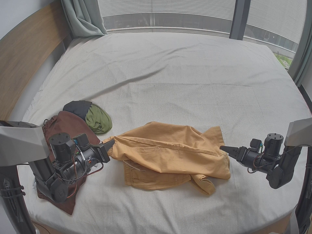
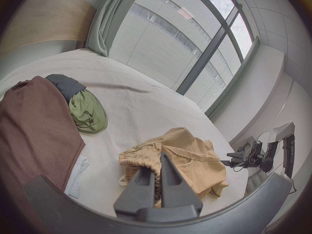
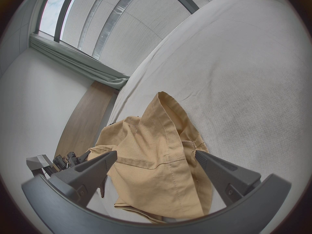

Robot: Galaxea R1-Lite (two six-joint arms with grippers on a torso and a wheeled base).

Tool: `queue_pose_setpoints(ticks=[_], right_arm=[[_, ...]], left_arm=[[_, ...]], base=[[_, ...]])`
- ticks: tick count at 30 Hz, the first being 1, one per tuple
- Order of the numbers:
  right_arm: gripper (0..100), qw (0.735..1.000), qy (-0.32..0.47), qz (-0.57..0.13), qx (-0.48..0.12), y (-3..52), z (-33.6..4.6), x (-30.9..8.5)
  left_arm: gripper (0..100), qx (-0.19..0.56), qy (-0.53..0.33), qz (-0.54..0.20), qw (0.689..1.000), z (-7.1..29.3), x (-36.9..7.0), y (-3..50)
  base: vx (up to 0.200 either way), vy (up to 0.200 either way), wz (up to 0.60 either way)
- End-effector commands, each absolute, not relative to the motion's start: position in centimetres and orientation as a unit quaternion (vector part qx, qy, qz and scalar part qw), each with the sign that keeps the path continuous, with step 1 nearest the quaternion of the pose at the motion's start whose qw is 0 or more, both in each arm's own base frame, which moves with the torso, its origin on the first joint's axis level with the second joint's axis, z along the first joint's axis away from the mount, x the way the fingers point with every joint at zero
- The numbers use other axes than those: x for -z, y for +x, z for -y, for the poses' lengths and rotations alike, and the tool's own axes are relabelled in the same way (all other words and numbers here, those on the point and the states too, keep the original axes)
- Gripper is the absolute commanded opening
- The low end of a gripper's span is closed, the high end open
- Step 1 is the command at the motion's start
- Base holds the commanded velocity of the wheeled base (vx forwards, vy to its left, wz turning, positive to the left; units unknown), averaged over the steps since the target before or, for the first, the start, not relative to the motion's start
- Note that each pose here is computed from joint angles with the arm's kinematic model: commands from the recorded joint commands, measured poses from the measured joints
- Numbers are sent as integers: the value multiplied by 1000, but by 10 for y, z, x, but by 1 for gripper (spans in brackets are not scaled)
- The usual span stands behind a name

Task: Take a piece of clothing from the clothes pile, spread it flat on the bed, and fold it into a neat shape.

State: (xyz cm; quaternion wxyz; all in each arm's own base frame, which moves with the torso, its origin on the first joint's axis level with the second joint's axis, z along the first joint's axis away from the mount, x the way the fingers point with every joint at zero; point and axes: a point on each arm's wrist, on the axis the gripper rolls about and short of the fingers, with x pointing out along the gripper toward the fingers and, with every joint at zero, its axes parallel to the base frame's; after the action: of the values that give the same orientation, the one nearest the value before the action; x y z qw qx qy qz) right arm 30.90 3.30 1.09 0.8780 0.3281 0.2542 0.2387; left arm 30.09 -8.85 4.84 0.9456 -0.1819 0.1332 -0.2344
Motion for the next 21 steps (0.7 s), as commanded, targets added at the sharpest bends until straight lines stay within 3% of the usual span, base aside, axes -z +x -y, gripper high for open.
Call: queue_pose_setpoints(ticks=[1,11,21], right_arm=[[100,872,330,-266,-247,310,-41,0],[100,866,329,-275,-257,306,-45,6],[100,854,329,-255,-311,293,-37,-24]], left_arm=[[0,234,-182,-130,946,88,-49,302],[0,233,-182,-136,946,88,-45,302],[0,233,-182,-137,945,89,-43,304]], base=[[0,0,0],[0,0,0],[0,0,0]])
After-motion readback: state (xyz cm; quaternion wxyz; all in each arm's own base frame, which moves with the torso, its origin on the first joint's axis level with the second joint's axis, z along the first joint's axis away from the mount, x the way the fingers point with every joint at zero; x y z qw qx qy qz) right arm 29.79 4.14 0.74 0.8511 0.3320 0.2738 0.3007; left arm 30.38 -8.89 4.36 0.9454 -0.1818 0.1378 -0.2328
